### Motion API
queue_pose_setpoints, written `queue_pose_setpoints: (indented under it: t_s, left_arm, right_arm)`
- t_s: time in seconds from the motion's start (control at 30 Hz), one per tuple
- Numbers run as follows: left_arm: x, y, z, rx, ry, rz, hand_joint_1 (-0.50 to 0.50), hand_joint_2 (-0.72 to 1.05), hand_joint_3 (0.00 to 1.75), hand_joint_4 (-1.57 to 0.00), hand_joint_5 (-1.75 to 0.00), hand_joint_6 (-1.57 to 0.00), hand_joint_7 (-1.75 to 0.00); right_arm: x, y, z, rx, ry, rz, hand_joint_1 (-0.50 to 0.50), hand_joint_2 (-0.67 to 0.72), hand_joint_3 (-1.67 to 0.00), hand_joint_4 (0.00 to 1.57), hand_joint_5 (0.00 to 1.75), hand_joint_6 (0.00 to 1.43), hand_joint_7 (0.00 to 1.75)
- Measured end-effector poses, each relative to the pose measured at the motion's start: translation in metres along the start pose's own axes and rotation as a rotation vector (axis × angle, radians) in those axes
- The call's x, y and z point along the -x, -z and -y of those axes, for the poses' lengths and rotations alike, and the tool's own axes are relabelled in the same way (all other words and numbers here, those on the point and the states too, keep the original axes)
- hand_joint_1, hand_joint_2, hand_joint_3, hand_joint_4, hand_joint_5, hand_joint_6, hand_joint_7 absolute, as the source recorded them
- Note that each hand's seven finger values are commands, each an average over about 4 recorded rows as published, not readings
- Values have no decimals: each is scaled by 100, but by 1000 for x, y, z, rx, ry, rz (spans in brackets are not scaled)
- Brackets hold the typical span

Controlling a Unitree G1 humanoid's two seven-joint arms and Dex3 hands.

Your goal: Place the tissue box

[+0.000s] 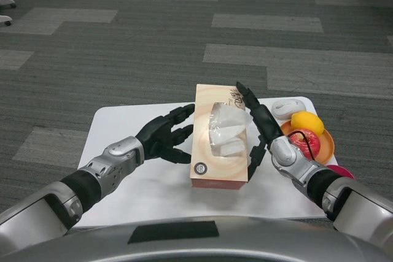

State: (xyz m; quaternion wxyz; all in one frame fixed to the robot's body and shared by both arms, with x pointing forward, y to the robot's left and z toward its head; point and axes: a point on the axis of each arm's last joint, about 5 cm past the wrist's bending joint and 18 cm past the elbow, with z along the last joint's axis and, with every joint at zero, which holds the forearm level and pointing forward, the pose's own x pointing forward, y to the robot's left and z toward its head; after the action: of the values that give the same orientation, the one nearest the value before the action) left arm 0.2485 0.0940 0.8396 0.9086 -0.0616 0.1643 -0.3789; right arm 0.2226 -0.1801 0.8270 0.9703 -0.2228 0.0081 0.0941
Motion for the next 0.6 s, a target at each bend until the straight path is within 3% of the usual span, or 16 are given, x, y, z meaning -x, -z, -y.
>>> queue_pose_setpoints:
  t_s: [0.07,0.2,0.6]
  left_arm:
    - [0,1,0,-1,1,-9,50,87,9,0,0,0,0]
    - [1,5,0,2,0,-29,50,87,9,0,0,0,0]
    - [2,17,-1,23,-21,-90,50,87,9,0,0,0,0]
  right_arm:
    - [1,2,-1,5,-6,-10,-46,53,-12,0,29,0,7]
    - [3,5,-4,13,-19,-28,-46,53,-16,0,39,0,7]
    - [8,12,-11,51,-73,-74,-46,53,-12,0,39,0,7]
